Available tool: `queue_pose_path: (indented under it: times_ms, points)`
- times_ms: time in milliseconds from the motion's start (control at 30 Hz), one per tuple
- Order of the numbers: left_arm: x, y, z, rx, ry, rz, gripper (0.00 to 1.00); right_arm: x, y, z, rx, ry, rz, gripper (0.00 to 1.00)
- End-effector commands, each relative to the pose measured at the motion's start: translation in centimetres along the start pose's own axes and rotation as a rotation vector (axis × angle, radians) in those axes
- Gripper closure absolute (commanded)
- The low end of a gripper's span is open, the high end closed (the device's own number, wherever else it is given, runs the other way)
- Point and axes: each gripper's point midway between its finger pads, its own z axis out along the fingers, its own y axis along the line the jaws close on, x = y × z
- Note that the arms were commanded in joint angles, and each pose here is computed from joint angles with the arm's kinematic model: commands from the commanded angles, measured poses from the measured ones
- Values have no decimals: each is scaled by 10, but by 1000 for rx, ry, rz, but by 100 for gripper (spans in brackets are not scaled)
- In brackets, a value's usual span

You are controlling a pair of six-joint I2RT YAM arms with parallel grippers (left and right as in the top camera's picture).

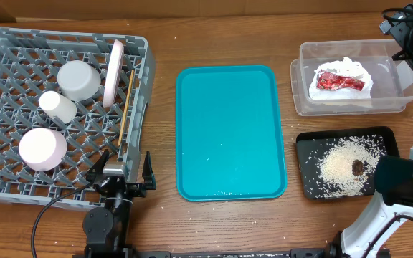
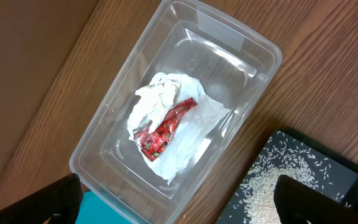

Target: Sort waste into correct bins and load items into the dishwasher

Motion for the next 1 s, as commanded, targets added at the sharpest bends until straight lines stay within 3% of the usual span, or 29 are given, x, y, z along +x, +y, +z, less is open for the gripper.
queue_pose_path:
  times_ms: [0, 300, 467, 800, 967]
  points:
    - [0, 1, 0, -7, -6, 13, 0, -7, -1, -12, -14, -38, 8, 0]
    - [0, 1, 0, -7, -6, 13, 0, -16, 1, -28, -21, -113, -44, 0]
    - [0, 1, 0, -7, -6, 13, 0, -21, 28, -70, -142, -241, -135, 0]
    - [0, 1, 0, -7, -6, 13, 0, -30, 20, -150, -259, -422, -94, 0]
    - [0, 1, 0, -7, -6, 13, 0, -41, 35, -183, -408, -521, -100, 0]
